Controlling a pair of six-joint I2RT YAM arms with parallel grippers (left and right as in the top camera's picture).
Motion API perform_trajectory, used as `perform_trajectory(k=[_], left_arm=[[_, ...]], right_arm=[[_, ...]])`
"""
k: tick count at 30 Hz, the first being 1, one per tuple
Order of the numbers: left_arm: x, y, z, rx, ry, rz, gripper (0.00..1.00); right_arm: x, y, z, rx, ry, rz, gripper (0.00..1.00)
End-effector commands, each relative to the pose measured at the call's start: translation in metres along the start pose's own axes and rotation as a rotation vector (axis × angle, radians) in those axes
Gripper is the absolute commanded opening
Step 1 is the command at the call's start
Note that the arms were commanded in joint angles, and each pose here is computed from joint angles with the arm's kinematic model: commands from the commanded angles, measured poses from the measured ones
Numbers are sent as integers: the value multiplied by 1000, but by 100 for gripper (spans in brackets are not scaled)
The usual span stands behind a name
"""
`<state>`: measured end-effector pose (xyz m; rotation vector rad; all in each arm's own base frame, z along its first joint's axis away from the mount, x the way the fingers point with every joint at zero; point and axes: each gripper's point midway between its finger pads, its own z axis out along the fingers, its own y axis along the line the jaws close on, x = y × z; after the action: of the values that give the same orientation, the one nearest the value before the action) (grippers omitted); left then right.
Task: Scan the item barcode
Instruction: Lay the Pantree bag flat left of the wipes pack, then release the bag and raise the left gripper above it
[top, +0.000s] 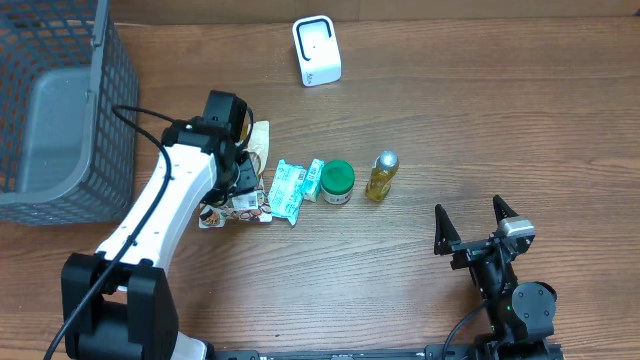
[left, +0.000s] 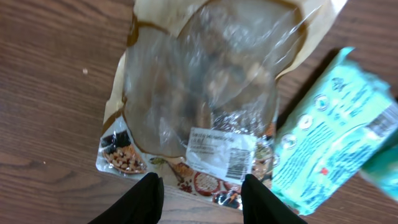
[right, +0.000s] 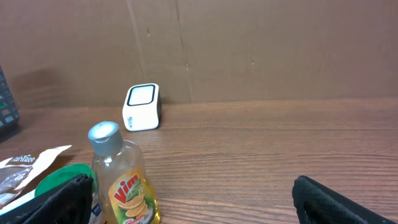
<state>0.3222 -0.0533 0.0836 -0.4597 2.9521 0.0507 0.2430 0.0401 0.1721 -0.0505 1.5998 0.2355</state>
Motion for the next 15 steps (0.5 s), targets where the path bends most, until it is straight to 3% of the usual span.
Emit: perform_trajectory(k=[1, 4, 6, 9, 15], left_arm=[[7, 5, 11, -22, 12, 22, 40], [9, 7, 16, -28, 12, 22, 35], [9, 6, 16, -25, 12, 22, 45], [4, 3, 11, -11, 1, 36, 48], [-52, -1, -48, 47, -130, -17, 53]], right_arm=[[2, -2, 0, 7, -4, -9, 100], [2, -2, 0, 7, -4, -9, 100], [2, -2, 0, 7, -4, -9, 100], [2, -2, 0, 7, -4, -9, 100], [2, -2, 0, 7, -4, -9, 100]])
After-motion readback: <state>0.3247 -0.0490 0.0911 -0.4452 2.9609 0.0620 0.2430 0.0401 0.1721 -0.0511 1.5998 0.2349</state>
